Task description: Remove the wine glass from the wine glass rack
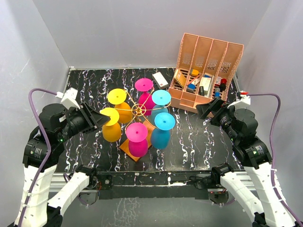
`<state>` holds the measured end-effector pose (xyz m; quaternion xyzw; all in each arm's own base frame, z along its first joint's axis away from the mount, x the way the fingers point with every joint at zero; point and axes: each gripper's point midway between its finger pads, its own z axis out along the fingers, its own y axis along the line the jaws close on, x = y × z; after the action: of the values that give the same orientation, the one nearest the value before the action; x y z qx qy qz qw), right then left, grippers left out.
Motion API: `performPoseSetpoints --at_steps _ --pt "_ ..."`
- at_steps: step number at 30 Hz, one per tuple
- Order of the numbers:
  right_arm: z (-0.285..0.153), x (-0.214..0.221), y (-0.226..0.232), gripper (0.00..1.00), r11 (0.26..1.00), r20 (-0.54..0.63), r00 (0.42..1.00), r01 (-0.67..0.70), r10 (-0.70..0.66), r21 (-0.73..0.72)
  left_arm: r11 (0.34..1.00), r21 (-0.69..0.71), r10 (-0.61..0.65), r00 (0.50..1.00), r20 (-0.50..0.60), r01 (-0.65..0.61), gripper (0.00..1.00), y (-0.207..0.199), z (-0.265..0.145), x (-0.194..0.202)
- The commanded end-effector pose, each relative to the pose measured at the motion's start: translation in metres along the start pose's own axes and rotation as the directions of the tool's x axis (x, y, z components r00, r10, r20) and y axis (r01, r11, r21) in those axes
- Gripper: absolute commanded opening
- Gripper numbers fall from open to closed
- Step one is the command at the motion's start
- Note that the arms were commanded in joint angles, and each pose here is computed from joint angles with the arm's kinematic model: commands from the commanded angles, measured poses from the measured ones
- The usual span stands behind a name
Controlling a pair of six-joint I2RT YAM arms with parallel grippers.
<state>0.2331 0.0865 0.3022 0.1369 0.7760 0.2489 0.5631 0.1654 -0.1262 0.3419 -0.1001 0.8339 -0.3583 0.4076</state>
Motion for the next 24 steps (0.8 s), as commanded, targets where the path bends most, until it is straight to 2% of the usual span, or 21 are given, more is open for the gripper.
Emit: performPoseSetpoints --at_steps 1,24 --pt "-0.002 -0.017 0.008 0.98 1.000 0.071 0.997 -0.009 0.011 -0.028 0.997 -0.070 0.016 1.000 -0.019 -0.018 0.27 0.012 -0.003 0.002" --pt "-0.003 -0.018 0.006 0.98 1.000 0.080 0.997 -0.020 0.021 -0.014 0.998 -0.059 -0.021 1.000 0.020 0.022 0.08 0.002 -0.012 -0.007"
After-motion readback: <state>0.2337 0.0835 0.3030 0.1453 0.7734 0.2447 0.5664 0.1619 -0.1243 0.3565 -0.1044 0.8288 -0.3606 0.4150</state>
